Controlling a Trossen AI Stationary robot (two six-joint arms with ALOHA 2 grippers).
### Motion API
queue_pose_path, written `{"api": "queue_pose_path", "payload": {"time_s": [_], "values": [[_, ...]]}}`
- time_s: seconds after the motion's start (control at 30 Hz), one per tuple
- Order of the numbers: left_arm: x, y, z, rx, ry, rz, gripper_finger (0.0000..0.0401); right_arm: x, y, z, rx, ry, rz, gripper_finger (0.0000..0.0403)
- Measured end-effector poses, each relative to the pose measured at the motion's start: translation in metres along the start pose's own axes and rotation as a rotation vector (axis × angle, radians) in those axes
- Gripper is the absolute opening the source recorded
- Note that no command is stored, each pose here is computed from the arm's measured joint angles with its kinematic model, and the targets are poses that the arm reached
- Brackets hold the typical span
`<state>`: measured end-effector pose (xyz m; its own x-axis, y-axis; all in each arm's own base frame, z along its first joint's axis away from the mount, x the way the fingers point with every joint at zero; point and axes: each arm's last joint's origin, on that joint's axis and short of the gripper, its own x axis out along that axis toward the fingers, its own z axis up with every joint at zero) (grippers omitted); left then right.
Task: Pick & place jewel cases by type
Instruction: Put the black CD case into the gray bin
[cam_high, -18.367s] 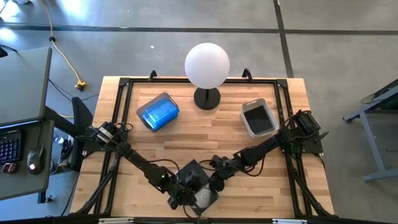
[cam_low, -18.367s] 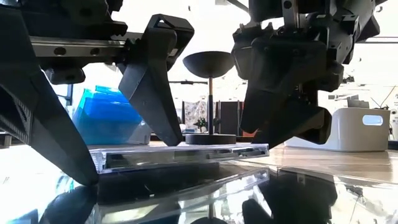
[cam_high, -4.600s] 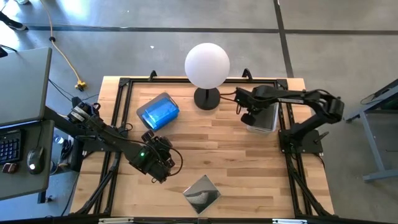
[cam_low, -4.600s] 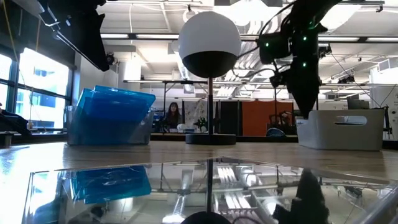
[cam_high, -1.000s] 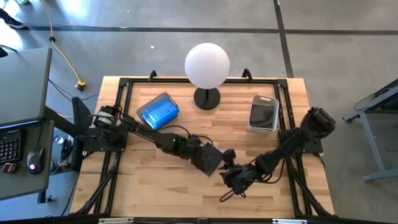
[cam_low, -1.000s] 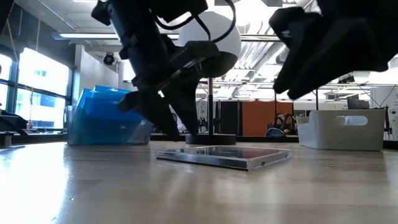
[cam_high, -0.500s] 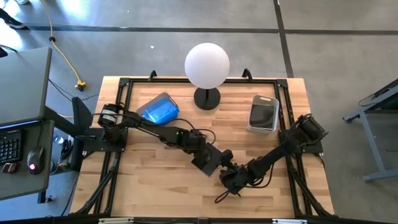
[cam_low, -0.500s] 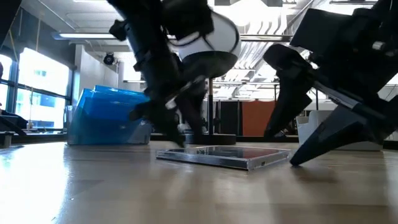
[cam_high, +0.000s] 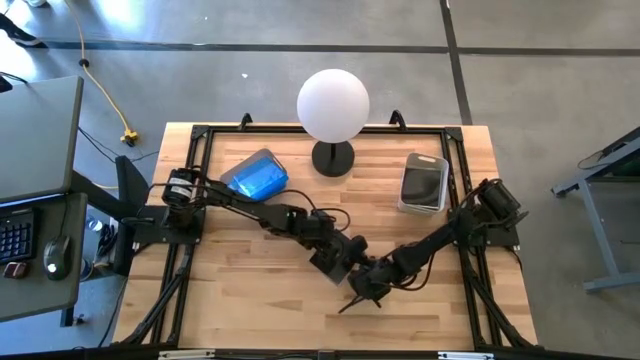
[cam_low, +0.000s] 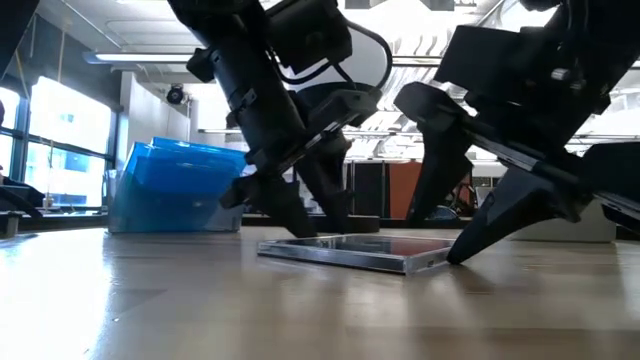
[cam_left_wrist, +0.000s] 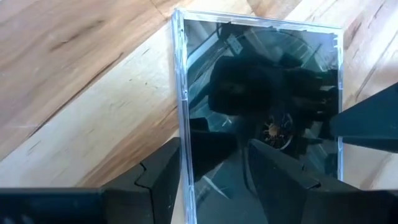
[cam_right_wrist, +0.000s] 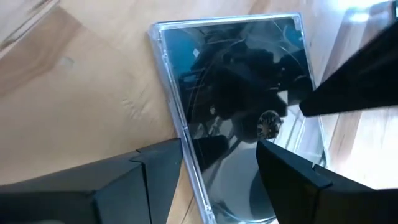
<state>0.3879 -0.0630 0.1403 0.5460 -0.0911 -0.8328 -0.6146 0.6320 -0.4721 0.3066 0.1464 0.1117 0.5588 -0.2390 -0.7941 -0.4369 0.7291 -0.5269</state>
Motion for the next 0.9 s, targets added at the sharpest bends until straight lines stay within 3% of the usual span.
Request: {"api": "queue_pose_path", "payload": {"time_s": [0.3, 0.5, 0.9], "values": [[0.001, 0.000, -0.001, 0.010, 0.026, -0.007, 0.0182, -0.006, 0.010, 0.002, -0.140, 0.016, -0.101, 0.0204], [0.001, 0.000, -0.001, 0.045, 0.026, -0.013, 0.0182, -0.019, 0.031, 0.002, -0.232, 0.057, -0.278, 0.0204], [0.002, -0.007, 0.000, 0.050, 0.024, -0.100, 0.0182, -0.032, 0.049, 0.008, -0.252, 0.004, -0.311, 0.0204]]}}
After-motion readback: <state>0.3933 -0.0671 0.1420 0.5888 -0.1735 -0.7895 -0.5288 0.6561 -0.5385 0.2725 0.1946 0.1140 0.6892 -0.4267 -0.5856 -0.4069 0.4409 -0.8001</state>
